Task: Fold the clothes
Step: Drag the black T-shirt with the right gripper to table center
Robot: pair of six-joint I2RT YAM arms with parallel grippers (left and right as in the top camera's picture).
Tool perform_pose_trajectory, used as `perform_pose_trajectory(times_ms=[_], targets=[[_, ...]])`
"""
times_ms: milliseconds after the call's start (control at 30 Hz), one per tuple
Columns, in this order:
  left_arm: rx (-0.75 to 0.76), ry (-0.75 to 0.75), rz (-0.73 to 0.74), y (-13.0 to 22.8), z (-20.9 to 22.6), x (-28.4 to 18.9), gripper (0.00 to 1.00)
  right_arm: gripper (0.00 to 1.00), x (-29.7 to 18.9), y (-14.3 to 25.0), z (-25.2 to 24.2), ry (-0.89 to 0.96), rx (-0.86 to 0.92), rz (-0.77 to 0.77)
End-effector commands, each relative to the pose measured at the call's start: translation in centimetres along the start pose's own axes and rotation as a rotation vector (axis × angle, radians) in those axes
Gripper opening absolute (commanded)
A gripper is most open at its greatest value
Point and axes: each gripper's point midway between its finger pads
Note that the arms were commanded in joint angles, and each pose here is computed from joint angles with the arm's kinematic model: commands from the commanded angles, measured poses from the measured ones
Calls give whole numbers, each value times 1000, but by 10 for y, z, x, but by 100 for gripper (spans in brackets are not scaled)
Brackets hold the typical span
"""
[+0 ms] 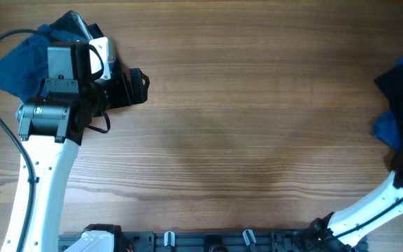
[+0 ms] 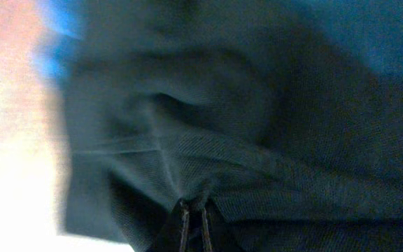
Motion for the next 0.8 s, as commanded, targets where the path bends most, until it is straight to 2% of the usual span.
perform_pose_trajectory(times_ms=[0,33,100,233,433,467,600,733,767], targets=[[10,19,-20,-5,-4,-8,97,4,-121,-39,79,-345,-60,-147],[11,20,-23,-4,-5,-11,95,5,-159,-39,98,-429,-89,-173],[14,23,-32,-4,-6,-15,96,4,-200,-29,118,-486,-127,-189],[23,35,-68,-5,-10,-31,98,4,-251,21,161,-564,-236,-130],[76,67,-171,-5,-20,-70,99,4,-283,146,228,-662,-493,117],[83,76,-198,-5,-22,-81,99,4,-293,183,246,-695,-580,176],[100,96,-264,-1,-28,-107,100,5,-324,278,279,-784,-814,281],[115,102,-318,2,-30,-126,99,20,-357,349,294,-864,-1029,294],[117,104,-327,3,-30,-129,100,33,-364,364,294,-861,-1091,267]])
Point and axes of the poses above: each gripper's point midway between its finger pads, its own x axis out along the fingers, its own z axis along the line the jaws close on, y = z × x, and after that the axes turned 4 degrees about -x, right-handed
